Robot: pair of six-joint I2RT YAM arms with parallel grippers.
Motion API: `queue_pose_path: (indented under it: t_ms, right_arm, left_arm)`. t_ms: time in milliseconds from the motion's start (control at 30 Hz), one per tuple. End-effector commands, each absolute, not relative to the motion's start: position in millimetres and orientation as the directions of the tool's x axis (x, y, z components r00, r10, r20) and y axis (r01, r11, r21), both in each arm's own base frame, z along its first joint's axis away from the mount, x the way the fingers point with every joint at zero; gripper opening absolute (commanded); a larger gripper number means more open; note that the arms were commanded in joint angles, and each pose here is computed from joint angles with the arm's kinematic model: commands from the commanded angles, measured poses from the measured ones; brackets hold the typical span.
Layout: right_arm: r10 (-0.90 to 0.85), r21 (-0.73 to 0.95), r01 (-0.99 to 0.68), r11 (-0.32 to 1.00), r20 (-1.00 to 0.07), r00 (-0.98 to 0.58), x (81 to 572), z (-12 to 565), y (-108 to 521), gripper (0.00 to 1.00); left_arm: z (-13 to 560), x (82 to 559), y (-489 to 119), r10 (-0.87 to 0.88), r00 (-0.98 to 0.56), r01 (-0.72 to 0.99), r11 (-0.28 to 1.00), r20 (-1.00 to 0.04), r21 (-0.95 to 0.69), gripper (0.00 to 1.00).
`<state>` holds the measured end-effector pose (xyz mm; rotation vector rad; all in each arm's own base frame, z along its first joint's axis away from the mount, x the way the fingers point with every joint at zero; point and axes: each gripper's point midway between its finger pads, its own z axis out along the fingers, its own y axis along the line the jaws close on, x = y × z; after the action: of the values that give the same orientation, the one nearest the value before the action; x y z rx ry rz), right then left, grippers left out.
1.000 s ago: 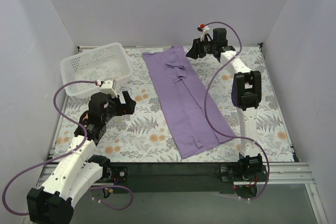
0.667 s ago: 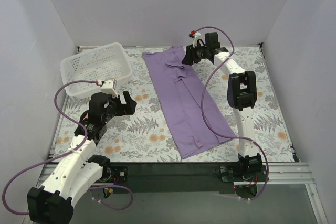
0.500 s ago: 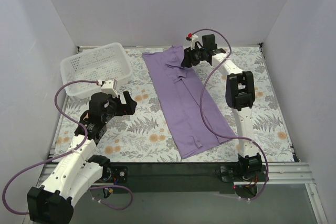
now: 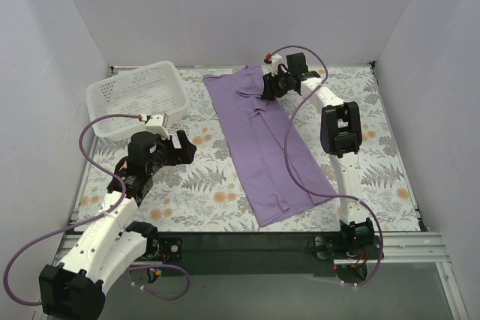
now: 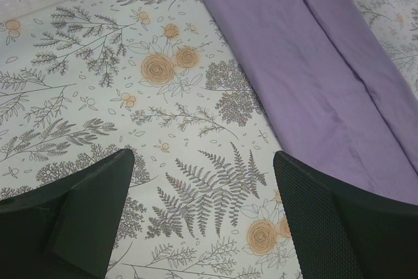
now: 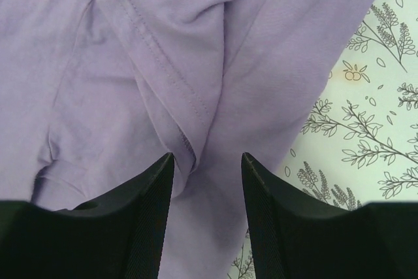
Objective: Fold and stack the t-shirts
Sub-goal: Fold the tshirt
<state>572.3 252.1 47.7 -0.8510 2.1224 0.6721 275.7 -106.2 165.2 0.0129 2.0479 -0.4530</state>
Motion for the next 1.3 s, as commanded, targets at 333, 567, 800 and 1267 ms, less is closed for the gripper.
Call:
queue_pose_path:
  t_ms: [333,567,800,1267]
  right_arm:
    - [-0.384,0.107,-0.771,0.628,-0.819,-0.426,587.0,61.7,268.2,0.45]
    - [-0.396,0.096,-0.773,0.628,-0.815,-0.423,585.0,60.5,265.8,0.22]
    - [-0.398,0.073,-0.753,0.654,-0.813,-0.425,589.0,64.9,256.2,0.12]
    - [-0.436,-0.018,-0.815,0.579,-0.852,-0.290,577.7,107.9,296.2,0.48]
  left_arm:
    - [172.2,278.6,-108.3,-0.182,-0.488,0.211,0.925,-0.854,-0.317,0.87]
    - [172.2,278.5,-108.5,-0.181,-0.488,0.212,0.924,-0.854,-0.317,0.87]
    - [173.5,278.2,-108.7,-0.182,-0.486,0.214,0.924,-0.855,-0.318,0.87]
    - [172.3,278.2,-109.2,-0.179,-0.489,0.216,0.923,-0.854,-0.318,0.87]
